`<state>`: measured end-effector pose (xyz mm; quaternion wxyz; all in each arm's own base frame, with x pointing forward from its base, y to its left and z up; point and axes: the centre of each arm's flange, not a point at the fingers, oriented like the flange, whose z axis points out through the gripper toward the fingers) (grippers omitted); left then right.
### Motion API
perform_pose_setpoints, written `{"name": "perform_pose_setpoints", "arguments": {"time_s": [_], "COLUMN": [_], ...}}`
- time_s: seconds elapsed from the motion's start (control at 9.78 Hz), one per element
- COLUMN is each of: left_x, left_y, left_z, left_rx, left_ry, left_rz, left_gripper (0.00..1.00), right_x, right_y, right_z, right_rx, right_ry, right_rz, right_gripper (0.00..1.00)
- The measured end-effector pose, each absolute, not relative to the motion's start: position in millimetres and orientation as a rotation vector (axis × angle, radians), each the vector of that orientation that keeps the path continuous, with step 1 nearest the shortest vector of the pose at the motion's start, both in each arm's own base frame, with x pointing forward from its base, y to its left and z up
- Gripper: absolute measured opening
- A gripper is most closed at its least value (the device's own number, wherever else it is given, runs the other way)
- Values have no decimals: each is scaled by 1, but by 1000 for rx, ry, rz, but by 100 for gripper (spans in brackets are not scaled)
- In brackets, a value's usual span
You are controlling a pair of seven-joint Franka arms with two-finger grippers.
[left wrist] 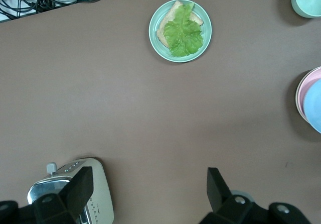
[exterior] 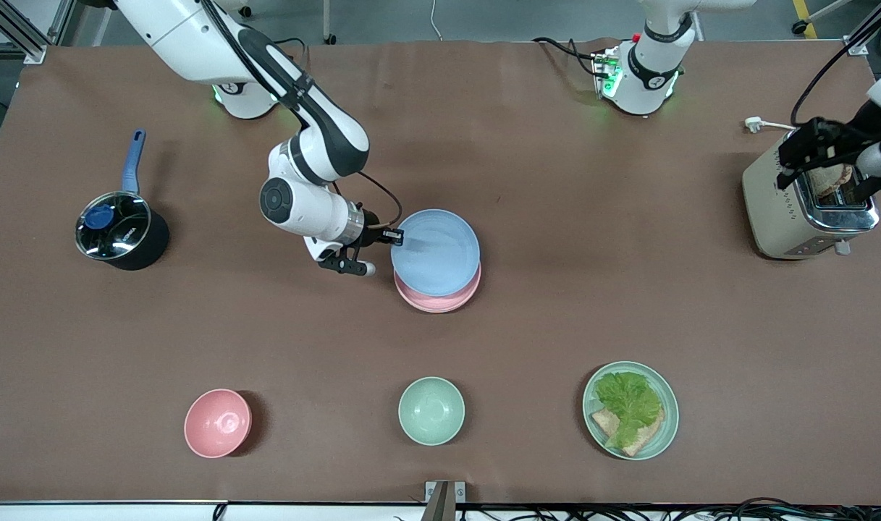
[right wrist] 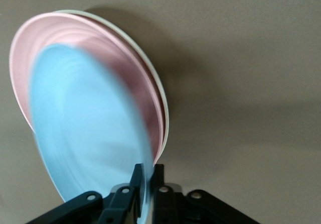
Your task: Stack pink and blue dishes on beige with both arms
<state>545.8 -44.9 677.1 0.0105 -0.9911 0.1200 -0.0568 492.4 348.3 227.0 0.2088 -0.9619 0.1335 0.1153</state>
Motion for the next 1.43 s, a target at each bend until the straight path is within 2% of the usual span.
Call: {"name": "perform_pose_setpoints", "arguments": {"time_s": [0.31,0.51,0.61,0.92,1.12,1.43], "left_x": [553,558,559,555,553,553], "left_y": [-29,-37,-43,-43,-42,-40], "left_z": [663,659,660,667,668,668], "left_rx": [-3100,-3105,-3108,-3113,-3119,-3120], "left_ry": [327,300,276,234,176,159], "left_rz": [-131,-126,-132,-120,-115,-115], "left_gripper": [100,100,100,100,100,100], "right_x": [496,511,523,555,573,568], "right_y": [348,335,309,186,117,18], "right_z": [229,275,312,444,513,602], "right_rx": [-2671,-2696,-2758,-2991,-3030,-3035], "right_ry": [373,321,271,294,424,633], "right_rz": [296,220,178,87,0,-39], "right_gripper": [64,94,100,100,100,100]}}
